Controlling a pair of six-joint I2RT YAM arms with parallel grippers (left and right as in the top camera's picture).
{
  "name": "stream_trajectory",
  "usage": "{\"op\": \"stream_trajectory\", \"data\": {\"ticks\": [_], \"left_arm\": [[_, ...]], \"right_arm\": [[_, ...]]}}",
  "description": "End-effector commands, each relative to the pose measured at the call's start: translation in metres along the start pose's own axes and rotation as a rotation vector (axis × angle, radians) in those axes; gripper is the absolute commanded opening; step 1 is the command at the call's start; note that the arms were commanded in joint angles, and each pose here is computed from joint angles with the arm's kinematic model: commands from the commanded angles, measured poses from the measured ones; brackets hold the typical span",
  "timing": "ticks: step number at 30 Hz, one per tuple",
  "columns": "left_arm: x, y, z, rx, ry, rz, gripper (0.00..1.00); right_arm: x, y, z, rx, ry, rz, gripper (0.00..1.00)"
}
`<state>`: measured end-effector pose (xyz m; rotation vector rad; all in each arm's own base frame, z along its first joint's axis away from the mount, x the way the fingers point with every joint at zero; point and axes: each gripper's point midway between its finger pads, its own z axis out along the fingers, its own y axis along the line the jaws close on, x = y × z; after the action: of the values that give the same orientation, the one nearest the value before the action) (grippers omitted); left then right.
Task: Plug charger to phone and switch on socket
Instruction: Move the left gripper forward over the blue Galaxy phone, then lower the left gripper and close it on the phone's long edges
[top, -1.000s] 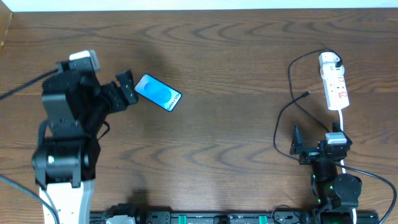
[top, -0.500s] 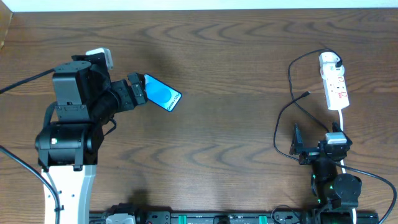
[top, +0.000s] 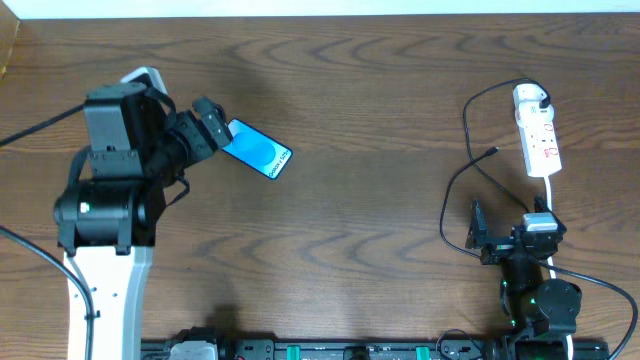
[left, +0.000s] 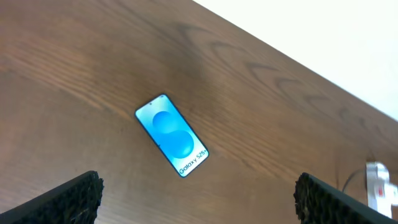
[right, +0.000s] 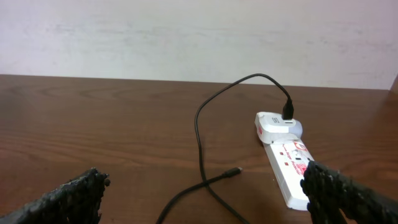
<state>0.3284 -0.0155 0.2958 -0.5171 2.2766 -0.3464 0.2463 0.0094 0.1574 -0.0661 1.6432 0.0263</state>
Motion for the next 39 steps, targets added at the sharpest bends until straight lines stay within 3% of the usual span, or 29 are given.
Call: {"op": "stream_trajectory", "data": {"ticks": [1,9,16,29,39], "left_arm": [[-0.020,-0.003,-0.001,-0.066,-0.040,-0.099,0.98],[-0.040,-0.022,0.015,-0.128,-0.001,-0.162,0.99],[-0.049,-0.022,0.042,-0.207,0.042,-0.323,1.00],[0.012,-0.006,0.148,-0.337,0.332,-0.457,0.99],[0.062,0.024,0.186,-0.503,0.495,-0.487,0.99]], "right_arm": [[0.002,-0.003,0.000,0.012,0.006,-0.011,0.99],[0.002,-0.003,0.000,0.012,0.006,-0.011,0.99],[0.002,-0.003,0.000,0.012,0.006,-0.011,0.99],[0.002,-0.003,0.000,0.012,0.006,-0.011,0.99],[0.002,-0.003,0.000,0.012,0.006,-0.011,0.99]]}}
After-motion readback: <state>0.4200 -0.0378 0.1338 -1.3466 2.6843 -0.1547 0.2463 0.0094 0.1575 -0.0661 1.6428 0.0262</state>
